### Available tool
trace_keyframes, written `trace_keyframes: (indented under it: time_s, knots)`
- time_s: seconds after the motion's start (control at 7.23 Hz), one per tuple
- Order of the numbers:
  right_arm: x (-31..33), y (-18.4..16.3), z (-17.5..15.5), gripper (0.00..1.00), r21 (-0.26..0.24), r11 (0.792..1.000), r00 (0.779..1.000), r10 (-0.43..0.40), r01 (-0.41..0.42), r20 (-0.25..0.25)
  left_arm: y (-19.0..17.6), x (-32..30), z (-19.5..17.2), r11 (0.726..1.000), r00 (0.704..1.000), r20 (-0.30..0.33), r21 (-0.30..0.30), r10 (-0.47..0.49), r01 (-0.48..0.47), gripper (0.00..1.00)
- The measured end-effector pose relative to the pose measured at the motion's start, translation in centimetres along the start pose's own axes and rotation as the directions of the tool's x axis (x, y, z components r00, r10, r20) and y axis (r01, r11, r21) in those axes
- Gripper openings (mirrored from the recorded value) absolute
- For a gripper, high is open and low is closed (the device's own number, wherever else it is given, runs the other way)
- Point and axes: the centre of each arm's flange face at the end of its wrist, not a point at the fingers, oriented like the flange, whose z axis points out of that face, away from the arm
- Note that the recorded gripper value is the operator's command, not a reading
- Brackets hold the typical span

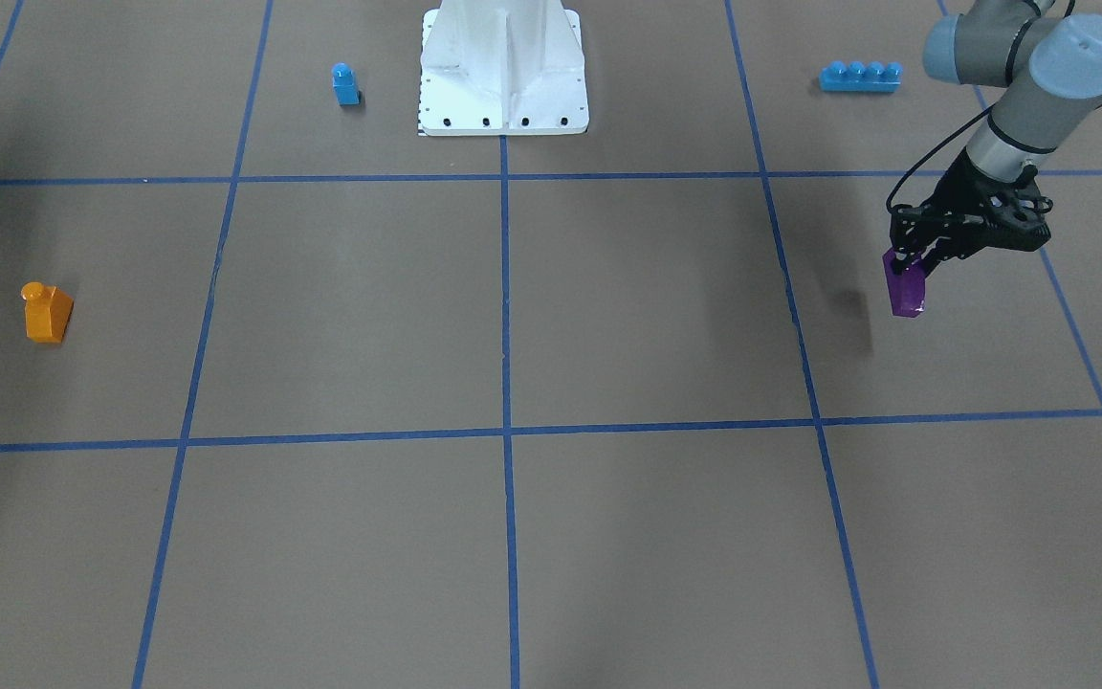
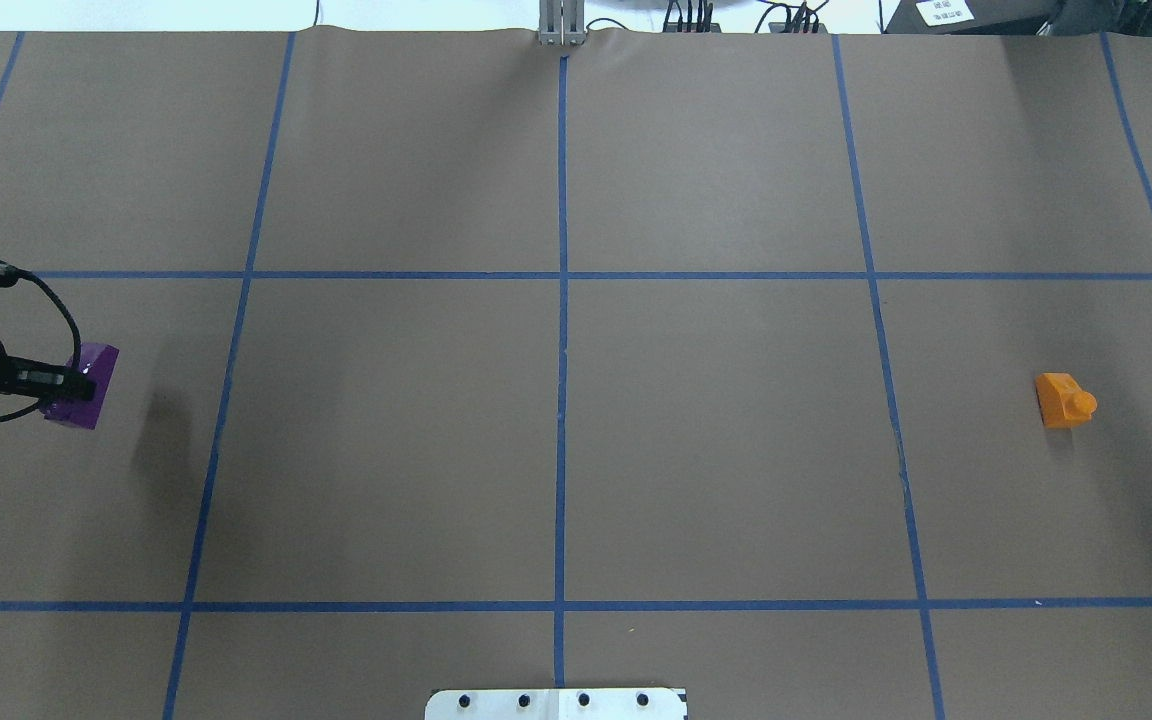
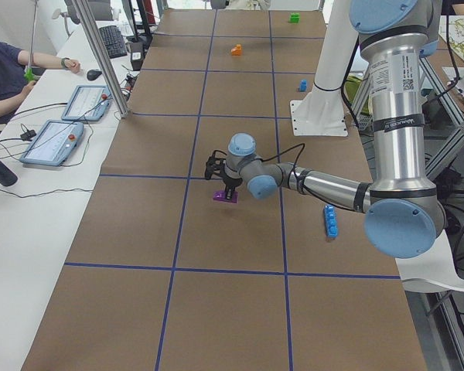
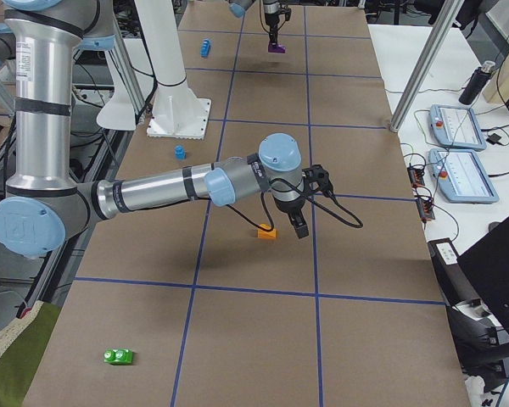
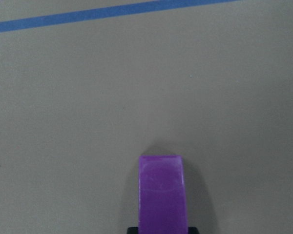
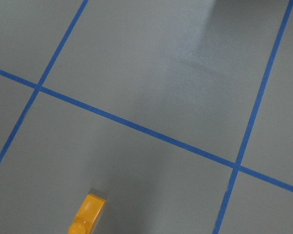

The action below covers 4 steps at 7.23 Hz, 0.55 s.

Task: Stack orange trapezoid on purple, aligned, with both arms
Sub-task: 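Carry the purple block with the left gripper to the table center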

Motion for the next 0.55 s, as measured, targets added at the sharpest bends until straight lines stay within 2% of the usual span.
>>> trace_keyframes:
  time_s: [0.28,0.55]
  knots:
    - [0.1,0.2,0.1,1.0,-0.003,1.0,1.0,0.003,-0.003,0.0,-3.8,9.8,-1.1,0.999,0.998,-0.036,-0.011,-0.047,0.047,0.0]
    - [0.2,0.5,0.2,1.0,-0.007,1.0,1.0,0.007,-0.007,0.0,-5.5,22.3,-1.1,0.996,0.997,-0.051,-0.067,-0.055,0.052,0.0]
